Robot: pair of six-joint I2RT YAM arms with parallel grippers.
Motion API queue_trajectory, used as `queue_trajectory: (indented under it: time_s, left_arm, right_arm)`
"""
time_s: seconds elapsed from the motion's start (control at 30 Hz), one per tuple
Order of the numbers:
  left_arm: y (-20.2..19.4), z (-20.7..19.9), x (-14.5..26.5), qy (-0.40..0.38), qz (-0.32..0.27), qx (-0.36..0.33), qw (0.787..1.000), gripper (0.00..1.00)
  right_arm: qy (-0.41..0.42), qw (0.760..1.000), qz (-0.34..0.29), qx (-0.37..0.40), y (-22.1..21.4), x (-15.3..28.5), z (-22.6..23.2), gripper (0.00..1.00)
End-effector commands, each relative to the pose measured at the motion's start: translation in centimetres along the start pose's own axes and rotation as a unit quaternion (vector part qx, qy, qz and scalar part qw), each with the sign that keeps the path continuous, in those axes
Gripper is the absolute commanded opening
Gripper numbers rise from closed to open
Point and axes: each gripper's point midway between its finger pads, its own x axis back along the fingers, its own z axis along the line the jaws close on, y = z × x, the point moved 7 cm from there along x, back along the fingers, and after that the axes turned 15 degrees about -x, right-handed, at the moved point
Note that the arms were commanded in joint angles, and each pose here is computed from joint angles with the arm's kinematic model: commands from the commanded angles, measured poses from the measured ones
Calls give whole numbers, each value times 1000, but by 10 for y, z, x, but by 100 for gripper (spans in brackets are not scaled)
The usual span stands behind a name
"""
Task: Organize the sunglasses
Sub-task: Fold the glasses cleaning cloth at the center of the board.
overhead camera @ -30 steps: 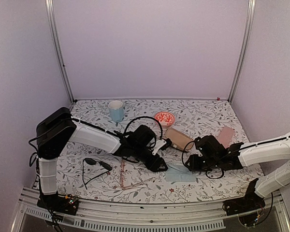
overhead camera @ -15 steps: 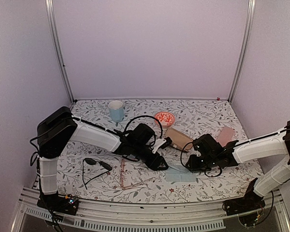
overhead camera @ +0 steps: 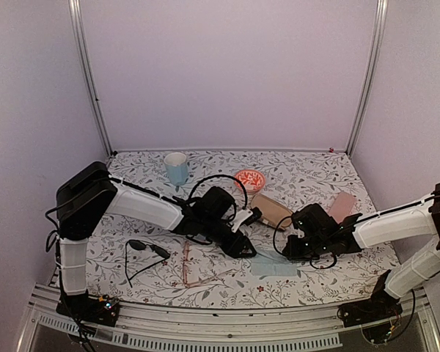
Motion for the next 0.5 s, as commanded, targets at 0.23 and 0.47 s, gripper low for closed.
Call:
queue_trajectory:
  time_s: [0.23, 0.47]
  left_arm:
    - [-4, 17, -2, -20, -4, 14, 1000, 45]
    - [-4, 22, -9, -29, -2, 10, 1000, 44]
  right_arm:
    - [8, 1000, -24, 6, 11, 1, 9, 4]
    - [16, 999, -28, 8, 13, 4, 13, 1]
